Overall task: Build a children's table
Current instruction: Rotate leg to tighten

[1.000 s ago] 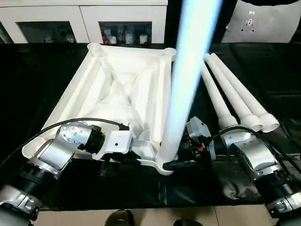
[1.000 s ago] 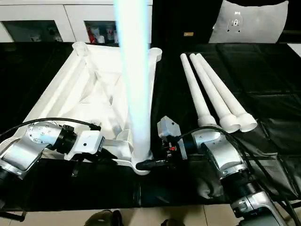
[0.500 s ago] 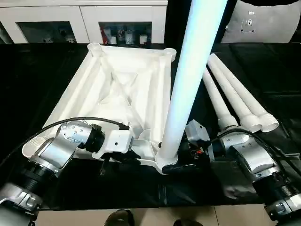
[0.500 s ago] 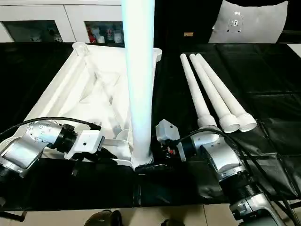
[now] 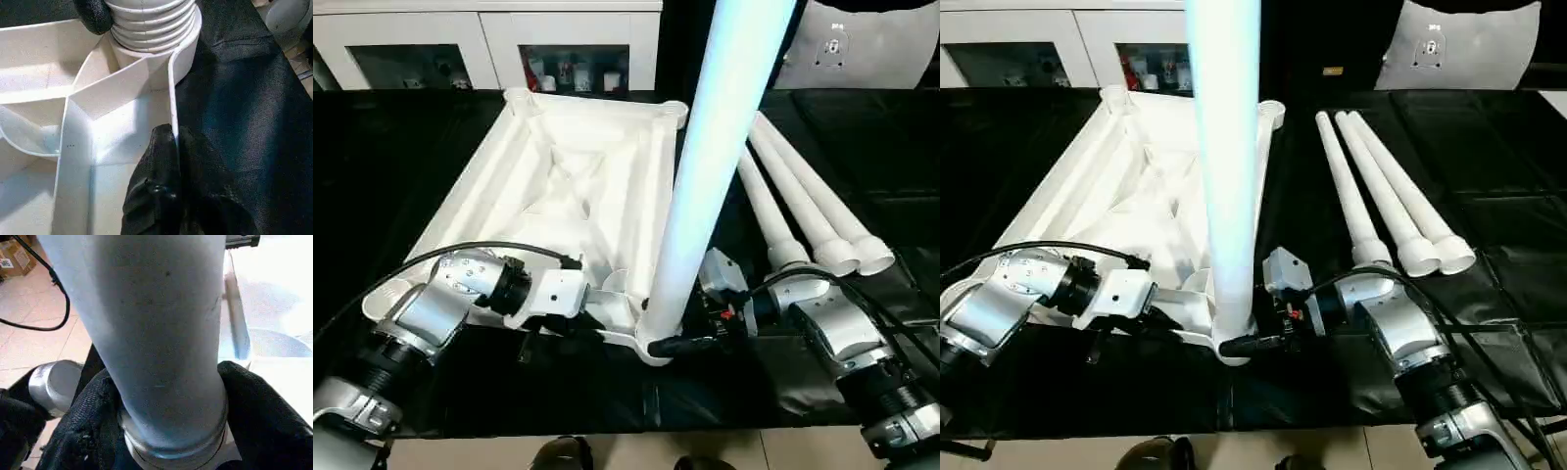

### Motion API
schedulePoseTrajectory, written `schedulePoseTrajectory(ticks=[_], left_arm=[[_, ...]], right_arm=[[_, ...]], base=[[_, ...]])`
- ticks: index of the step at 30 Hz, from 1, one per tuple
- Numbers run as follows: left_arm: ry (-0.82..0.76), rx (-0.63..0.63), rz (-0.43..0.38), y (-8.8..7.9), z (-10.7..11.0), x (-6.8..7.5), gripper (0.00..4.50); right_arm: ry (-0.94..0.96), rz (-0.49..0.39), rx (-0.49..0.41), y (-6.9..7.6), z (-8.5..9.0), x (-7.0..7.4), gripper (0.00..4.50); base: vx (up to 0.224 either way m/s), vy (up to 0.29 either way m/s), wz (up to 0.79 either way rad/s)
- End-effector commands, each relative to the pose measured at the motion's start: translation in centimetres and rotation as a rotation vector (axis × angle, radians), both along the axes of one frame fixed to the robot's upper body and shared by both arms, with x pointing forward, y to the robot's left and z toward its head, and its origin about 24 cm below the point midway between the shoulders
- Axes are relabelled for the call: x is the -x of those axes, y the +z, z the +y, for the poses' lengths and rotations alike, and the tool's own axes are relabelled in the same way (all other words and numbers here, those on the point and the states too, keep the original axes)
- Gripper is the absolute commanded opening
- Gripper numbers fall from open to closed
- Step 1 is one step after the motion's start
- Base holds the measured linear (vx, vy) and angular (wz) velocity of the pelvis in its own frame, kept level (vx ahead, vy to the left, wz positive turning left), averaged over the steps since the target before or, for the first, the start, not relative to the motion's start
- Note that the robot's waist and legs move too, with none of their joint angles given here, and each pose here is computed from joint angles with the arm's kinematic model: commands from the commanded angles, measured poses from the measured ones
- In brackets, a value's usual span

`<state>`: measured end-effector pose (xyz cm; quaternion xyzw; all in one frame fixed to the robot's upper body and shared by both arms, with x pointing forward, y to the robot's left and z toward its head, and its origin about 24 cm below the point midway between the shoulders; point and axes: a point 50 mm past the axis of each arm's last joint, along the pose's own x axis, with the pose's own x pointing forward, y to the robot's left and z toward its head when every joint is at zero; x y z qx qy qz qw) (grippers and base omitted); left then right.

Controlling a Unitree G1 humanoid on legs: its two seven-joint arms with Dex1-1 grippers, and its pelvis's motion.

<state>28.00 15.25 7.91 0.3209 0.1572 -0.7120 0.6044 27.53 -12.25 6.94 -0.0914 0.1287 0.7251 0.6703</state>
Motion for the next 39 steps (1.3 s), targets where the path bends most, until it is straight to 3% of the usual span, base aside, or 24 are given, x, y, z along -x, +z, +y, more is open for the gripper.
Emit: schedulePoseTrajectory(ticks=[1, 8, 12, 16, 21, 24, 25, 26, 28, 36, 39], left_arm=[[0.007, -0.044, 0.068, -1.3, 0.1, 1.0, 0.0], [0.27, 0.124, 0.107, -0.5, -1.0, 1.3, 0.0], [0.492, 0.226, 0.077, 0.0, -2.9, 1.6, 0.0], [0.64, 0.271, 0.06, 0.2, -4.5, 1.5, 0.0], [0.86, 0.35, 0.008, 1.2, -7.4, 0.5, 0.0], [0.872, 0.387, -0.01, 1.8, -9.1, 0.4, 0.0], [0.854, 0.386, -0.015, 1.8, -9.3, 0.4, 0.0], [0.845, 0.379, -0.022, 1.7, -9.3, 0.4, 0.0], [0.835, 0.366, -0.031, 1.7, -9.2, 0.4, 0.0], [0.806, 0.262, -0.067, 0.6, -5.9, 0.1, 0.0], [0.724, 0.221, -0.059, 0.2, -4.7, 0.6, 0.0]], right_arm=[[-0.003, 0.04, -0.022, -0.3, 0.1, 0.7, 2.7], [-0.275, 0.063, -0.108, -1.7, 1.7, 0.8, 2.69], [-0.514, 0.09, -0.153, -2.7, 3.7, 0.4, 2.68], [-0.659, 0.101, -0.17, -2.8, 5.0, 0.0, 2.67], [-0.934, 0.121, -0.2, -2.4, 6.6, -1.6, 2.67], [-1.001, 0.103, -0.247, -1.7, 7.2, -1.9, 2.67], [-0.999, 0.091, -0.259, -1.5, 7.2, -1.9, 3.23], [-1.001, 0.081, -0.261, -1.5, 7.1, -1.8, 3.37], [-1.003, 0.072, -0.262, -1.5, 6.9, -1.8, 3.45], [-0.906, -0.061, -0.27, -0.7, 3.5, -1.2, 4.25], [-0.803, -0.103, -0.275, -0.1, 1.5, -0.7, 4.45]], base=[[0.0, 0.0, 0.0], [0.0, 0.0, 0.0], [0.0, 0.0, 0.0], [0.0, 0.0, 0.0], [0.0, 0.0, 0.0], [0.0, 0.0, 0.0], [0.0, 0.0, 0.0], [0.0, 0.0, 0.0], [0.0, 0.0, 0.0], [0.0, 0.0, 0.0], [0.0, 0.0, 0.0]])
